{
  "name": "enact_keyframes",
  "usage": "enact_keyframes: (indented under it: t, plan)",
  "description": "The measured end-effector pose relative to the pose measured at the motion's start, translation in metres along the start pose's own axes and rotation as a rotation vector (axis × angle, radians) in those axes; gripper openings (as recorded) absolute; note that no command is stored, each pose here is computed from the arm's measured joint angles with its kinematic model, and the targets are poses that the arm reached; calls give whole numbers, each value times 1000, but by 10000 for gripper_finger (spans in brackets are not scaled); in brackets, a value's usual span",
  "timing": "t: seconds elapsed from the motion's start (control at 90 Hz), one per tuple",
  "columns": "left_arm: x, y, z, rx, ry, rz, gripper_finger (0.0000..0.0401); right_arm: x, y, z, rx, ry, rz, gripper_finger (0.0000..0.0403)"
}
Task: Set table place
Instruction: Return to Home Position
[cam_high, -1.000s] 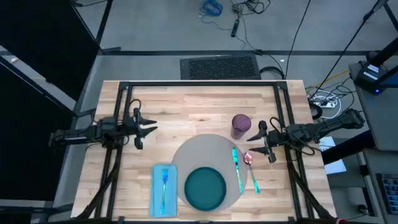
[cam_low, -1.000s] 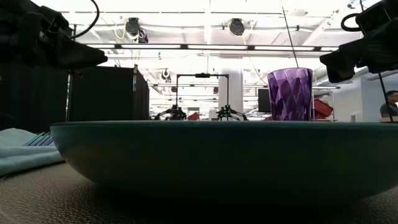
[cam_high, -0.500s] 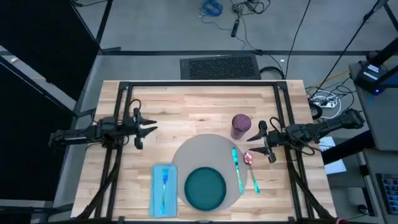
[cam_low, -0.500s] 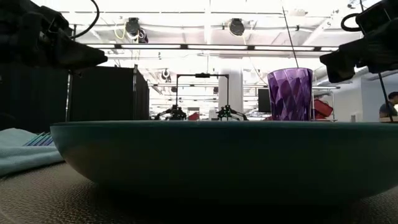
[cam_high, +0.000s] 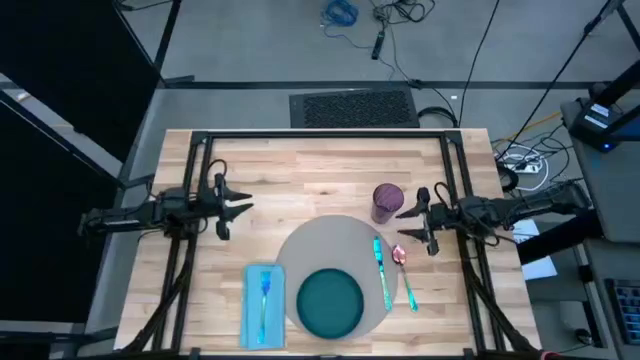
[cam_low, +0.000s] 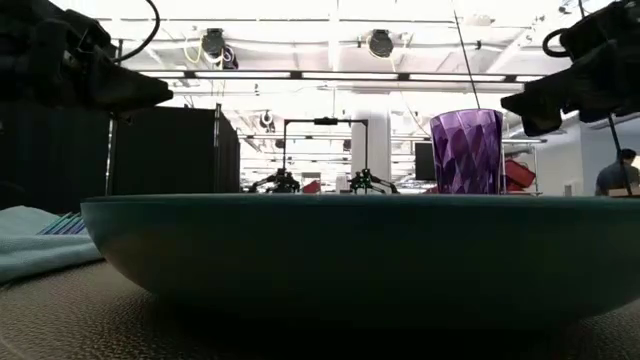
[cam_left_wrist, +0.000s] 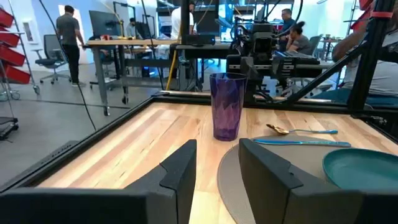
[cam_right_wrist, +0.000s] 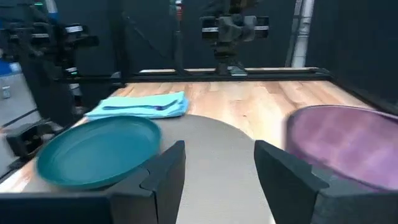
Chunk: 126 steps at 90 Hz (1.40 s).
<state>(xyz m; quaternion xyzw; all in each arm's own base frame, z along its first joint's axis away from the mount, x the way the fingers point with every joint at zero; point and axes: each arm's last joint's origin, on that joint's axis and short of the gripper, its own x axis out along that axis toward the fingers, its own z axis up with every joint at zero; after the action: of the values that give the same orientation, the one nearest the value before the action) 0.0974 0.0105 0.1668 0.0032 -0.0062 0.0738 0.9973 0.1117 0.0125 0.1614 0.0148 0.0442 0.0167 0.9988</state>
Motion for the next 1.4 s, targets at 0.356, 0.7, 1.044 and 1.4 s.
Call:
enact_keyframes:
  t: [0.356, 0.7, 1.044, 1.4]
  plan:
    - [0, 0, 0, 0, 1, 0, 105, 0, -19, 1, 15, -5, -172, 176]
    - [0, 0, 0, 0, 1, 0, 105, 0, -19, 1, 15, -6, -171, 176]
    - [0, 0, 0, 0, 1, 0, 105, 0, -19, 1, 15, -6, -170, 176]
    - [0, 0, 0, 0, 1, 0, 105, 0, -19, 1, 15, -6, -170, 176]
